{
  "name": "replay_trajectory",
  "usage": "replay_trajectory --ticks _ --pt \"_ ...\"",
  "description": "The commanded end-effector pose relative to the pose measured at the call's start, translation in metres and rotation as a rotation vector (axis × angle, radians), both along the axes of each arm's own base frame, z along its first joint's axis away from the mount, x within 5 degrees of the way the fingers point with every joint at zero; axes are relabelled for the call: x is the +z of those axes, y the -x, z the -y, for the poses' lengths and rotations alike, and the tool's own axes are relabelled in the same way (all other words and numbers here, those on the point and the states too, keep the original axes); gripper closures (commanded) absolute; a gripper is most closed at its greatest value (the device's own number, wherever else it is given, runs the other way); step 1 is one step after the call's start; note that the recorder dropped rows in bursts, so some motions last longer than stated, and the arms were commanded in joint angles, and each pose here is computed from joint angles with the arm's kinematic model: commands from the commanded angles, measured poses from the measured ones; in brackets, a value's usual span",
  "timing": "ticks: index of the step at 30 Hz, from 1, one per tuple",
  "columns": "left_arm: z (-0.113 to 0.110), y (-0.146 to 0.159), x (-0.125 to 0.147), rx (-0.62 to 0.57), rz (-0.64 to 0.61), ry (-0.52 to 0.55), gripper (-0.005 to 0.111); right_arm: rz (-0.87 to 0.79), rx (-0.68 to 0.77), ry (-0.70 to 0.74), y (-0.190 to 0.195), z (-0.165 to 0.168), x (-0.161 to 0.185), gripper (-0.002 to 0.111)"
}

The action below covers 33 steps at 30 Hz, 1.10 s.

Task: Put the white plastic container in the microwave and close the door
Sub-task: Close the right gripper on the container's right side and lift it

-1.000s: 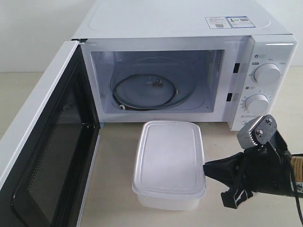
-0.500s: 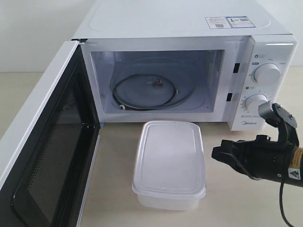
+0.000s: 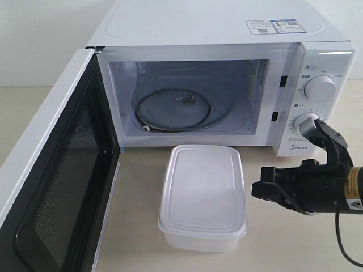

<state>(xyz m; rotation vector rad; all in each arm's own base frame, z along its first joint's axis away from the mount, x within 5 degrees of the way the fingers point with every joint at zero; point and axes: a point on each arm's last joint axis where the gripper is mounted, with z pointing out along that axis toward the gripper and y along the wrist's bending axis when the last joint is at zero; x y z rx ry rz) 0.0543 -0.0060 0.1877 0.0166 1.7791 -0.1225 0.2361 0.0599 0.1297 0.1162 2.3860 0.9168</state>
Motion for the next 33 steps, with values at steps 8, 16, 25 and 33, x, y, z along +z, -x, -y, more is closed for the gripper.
replay_trajectory --ticks 8,16,25,33 --pt "0.000 0.000 -0.001 0.001 -0.001 0.008 0.102 -0.141 0.014 -0.015 0.003 -0.001 0.027 0.052" --pt "0.000 0.000 -0.001 0.001 -0.001 0.008 0.102 -0.245 0.021 -0.093 0.001 -0.006 0.008 0.052" --pt "0.000 0.000 -0.001 0.001 0.001 0.008 0.102 -0.197 0.044 -0.119 -0.032 -0.009 0.014 0.052" --pt "0.000 0.000 -0.001 0.001 0.001 0.008 0.102 -0.204 0.020 -0.092 -0.036 -0.007 0.012 0.052"
